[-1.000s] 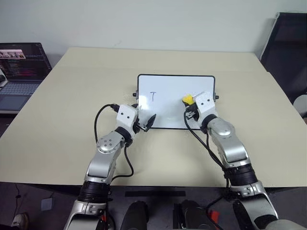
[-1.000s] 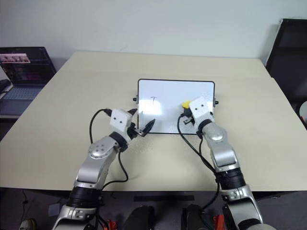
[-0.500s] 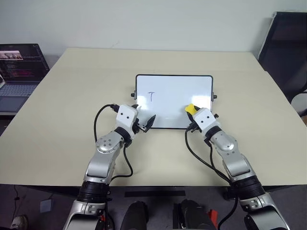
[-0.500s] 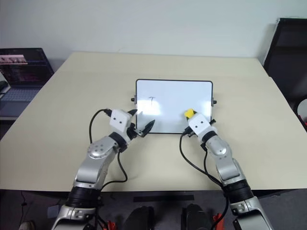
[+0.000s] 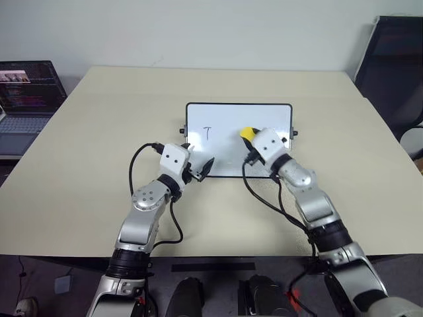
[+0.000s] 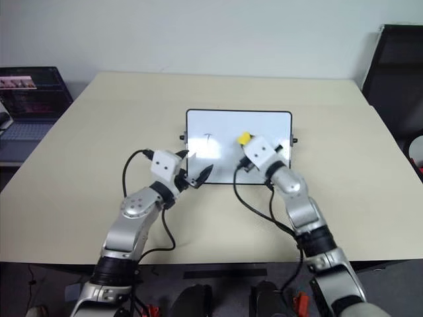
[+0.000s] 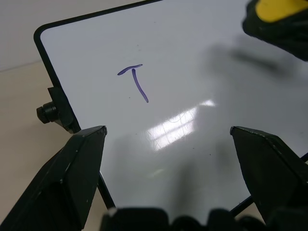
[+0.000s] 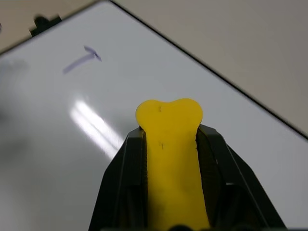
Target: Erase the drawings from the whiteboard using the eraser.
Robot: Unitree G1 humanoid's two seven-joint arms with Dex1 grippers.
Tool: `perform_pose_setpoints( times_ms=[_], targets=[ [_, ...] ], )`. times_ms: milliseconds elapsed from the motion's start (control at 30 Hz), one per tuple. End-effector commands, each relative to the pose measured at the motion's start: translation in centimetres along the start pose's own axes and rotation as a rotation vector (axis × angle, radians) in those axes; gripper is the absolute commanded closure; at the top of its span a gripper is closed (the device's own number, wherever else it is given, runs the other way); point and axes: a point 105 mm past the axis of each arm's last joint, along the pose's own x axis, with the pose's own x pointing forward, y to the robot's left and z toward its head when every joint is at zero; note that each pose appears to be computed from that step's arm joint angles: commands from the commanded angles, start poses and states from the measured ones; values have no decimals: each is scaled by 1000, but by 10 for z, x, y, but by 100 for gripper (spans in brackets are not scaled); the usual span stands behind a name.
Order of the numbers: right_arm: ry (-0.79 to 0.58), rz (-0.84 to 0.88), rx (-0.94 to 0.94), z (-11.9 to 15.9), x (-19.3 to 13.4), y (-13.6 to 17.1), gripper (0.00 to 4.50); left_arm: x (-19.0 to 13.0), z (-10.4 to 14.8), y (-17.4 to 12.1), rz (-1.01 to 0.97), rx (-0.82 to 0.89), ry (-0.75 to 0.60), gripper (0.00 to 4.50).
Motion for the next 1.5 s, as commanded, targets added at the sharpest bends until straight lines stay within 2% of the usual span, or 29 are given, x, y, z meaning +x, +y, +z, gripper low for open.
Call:
perform_pose_setpoints(
  times_ms=[33, 367, 700, 1000, 1233, 1500],
  targets=[
    [-83, 29, 4, 30, 17, -2, 343, -1, 15, 14, 43, 38, -40, 0],
    [-132, 176, -4, 67, 61, 29, 343, -8, 8, 23, 106, 32, -16, 0],
    [-86, 194, -57, 74, 92, 34, 343, -11, 6, 24, 121, 21, -14, 0],
    [59, 141, -172, 46, 99, 25, 343, -11, 8, 24, 119, 20, -20, 0],
    [104, 160, -185, 30, 95, 33, 343, -10, 10, 21, 109, 20, -22, 0],
    [146, 243, -144, 9, 78, 58, 343, -12, 11, 20, 106, 20, -21, 0]
  ],
)
